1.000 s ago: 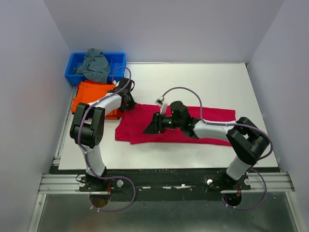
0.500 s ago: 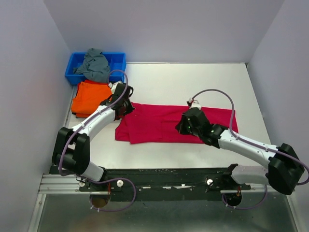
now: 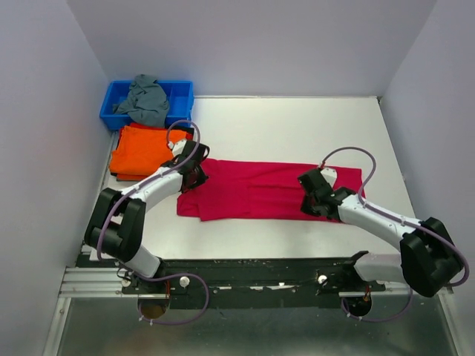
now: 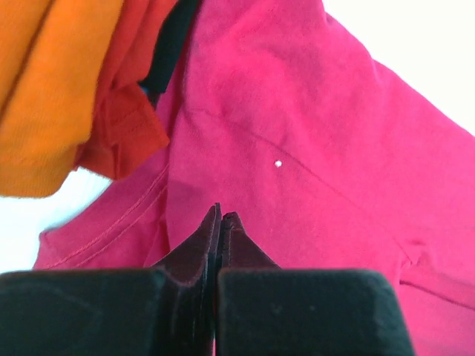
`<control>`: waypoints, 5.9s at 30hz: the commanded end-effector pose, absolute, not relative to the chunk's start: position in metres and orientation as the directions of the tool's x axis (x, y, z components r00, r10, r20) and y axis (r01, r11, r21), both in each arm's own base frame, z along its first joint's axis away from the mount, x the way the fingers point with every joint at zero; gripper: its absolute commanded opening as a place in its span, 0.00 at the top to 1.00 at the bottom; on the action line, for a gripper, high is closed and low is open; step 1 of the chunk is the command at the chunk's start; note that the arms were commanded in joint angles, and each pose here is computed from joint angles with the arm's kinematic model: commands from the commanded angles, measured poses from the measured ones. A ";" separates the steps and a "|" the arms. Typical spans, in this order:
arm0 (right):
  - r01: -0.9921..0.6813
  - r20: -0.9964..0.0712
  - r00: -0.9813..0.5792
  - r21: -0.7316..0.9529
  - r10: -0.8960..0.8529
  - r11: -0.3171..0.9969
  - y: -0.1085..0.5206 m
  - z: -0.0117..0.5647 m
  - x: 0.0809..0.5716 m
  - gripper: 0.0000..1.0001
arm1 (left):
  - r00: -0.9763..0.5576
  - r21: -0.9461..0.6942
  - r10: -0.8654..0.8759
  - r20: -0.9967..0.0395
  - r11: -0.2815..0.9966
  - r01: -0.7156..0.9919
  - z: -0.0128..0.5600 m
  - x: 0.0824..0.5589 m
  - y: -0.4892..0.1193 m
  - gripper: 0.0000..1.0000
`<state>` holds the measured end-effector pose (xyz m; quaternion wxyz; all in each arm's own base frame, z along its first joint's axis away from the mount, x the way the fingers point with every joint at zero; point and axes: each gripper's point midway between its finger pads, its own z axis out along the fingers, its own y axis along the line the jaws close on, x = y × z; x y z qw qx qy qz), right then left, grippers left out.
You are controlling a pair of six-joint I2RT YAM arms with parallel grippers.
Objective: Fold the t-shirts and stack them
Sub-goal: Rotate the tshirt 90 degrees, then grab the bottom of the folded rectangular tshirt with both arms
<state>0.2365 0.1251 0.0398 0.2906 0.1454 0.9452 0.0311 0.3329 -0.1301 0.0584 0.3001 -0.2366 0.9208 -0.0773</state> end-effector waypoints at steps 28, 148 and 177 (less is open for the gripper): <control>-0.201 -0.478 -0.878 0.371 0.001 0.907 0.374 0.073 0.196 0.99 | -0.869 -0.394 -0.298 -0.395 0.910 -0.132 -0.011 0.540 -0.307 1.00; 0.052 -0.264 -0.946 0.451 0.188 0.891 0.187 0.023 0.141 0.55 | -0.883 -0.439 -0.244 -0.401 0.897 -0.048 0.052 0.194 -0.197 0.50; 0.094 -0.188 -0.965 0.403 0.183 0.910 0.171 0.007 0.106 0.67 | -0.971 -0.510 -0.154 -0.180 0.859 -0.042 0.026 0.124 -0.208 0.61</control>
